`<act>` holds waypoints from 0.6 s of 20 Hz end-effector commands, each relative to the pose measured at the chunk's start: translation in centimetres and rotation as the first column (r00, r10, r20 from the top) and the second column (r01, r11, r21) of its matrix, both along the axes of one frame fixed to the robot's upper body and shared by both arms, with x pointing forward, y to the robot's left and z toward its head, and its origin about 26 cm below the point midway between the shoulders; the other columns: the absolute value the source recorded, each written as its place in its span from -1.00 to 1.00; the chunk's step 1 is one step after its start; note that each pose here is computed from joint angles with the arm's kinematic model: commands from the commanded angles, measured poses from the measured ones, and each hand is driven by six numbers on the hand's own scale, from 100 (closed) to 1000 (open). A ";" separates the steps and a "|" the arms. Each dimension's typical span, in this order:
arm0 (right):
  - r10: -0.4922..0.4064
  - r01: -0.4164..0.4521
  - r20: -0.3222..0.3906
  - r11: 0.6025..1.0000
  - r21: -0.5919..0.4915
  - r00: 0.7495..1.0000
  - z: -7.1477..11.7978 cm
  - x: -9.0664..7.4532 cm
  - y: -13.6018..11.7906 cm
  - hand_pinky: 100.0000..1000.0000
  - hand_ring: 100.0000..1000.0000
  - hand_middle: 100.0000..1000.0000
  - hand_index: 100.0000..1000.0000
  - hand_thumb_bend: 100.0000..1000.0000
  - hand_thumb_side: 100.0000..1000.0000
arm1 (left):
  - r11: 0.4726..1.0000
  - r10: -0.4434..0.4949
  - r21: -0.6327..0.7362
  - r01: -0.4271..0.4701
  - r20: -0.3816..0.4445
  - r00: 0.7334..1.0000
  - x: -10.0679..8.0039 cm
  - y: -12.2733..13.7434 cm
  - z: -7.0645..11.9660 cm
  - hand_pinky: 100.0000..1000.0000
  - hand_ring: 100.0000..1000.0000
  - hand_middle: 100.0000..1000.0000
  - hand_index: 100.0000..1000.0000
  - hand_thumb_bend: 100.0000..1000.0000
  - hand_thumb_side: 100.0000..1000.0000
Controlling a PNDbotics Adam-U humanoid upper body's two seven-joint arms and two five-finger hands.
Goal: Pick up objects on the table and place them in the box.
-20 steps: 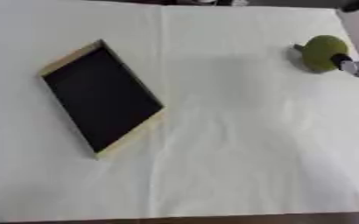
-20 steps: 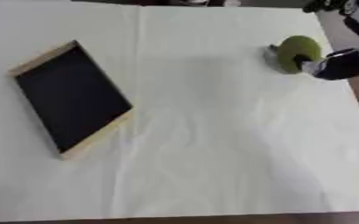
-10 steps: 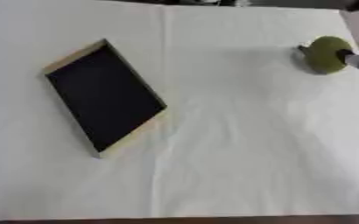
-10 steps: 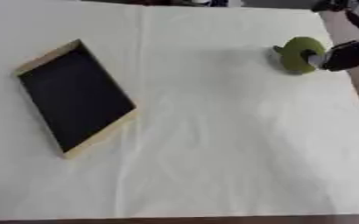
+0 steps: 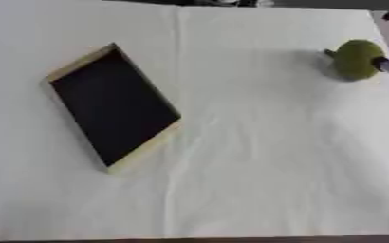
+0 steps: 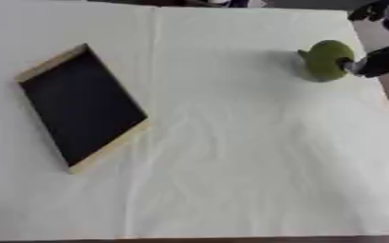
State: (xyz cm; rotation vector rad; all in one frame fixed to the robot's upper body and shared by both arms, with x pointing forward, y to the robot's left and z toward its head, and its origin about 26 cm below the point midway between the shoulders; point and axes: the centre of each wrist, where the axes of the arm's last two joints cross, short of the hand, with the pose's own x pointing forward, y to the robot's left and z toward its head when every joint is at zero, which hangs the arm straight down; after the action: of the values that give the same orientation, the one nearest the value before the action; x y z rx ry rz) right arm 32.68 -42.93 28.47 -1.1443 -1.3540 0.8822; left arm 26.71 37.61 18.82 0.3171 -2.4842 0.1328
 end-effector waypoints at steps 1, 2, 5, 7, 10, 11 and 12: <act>-0.009 0.009 0.009 1.000 -0.007 1.000 0.8 0.1 -0.8 0.81 0.82 0.66 0.67 -0.36 -1.00 | 1.000 -0.007 0.025 0.006 0.027 1.000 -0.2 -0.1 0.9 0.34 0.27 0.36 0.48 -1.00 0.13; -0.007 0.007 0.006 1.000 -0.004 1.000 0.7 0.2 -0.9 0.81 0.82 0.66 0.67 -0.36 -1.00 | 1.000 -0.008 0.025 0.007 0.028 1.000 -0.2 -0.1 0.9 0.34 0.27 0.36 0.48 -1.00 0.13; -0.003 0.003 0.000 1.000 -0.002 1.000 0.6 0.4 -1.0 0.82 0.82 0.66 0.67 -0.37 -1.00 | 1.000 -0.009 0.025 0.008 0.028 1.000 -0.2 -0.1 0.9 0.34 0.27 0.36 0.48 -1.00 0.13; 0.003 -0.003 0.001 1.000 0.006 1.000 0.6 0.6 -0.9 0.82 0.82 0.66 0.67 -0.37 -1.00 | 1.000 -0.011 0.024 0.010 0.029 1.000 -0.2 -0.2 0.9 0.34 0.27 0.36 0.48 -1.00 0.13; 0.000 0.000 -0.008 1.000 0.013 1.000 0.4 1.0 -1.1 0.82 0.83 0.66 0.67 -0.36 -1.00 | 1.000 -0.013 0.024 0.013 0.029 0.999 -0.1 -0.2 0.9 0.34 0.27 0.37 0.48 -1.00 0.13; -0.003 0.004 -0.013 1.000 0.015 1.000 0.3 1.2 -1.2 0.82 0.83 0.67 0.67 -0.36 -1.00 | 1.000 -0.014 0.024 0.013 0.029 0.999 -0.1 -0.2 0.9 0.34 0.27 0.37 0.48 -1.00 0.13; -0.007 0.007 -0.017 1.000 0.016 1.000 0.2 1.3 -1.3 0.82 0.82 0.67 0.67 -0.36 -1.00 | 1.000 -0.014 0.023 0.013 0.030 0.999 -0.1 -0.2 0.9 0.34 0.27 0.37 0.48 -1.00 0.13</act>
State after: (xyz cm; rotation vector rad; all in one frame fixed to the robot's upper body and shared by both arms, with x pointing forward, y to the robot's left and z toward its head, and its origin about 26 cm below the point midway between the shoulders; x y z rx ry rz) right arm 34.19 -43.71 27.43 -1.0896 -1.3404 0.8711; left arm 26.78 37.45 18.77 0.3063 -2.4866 0.1322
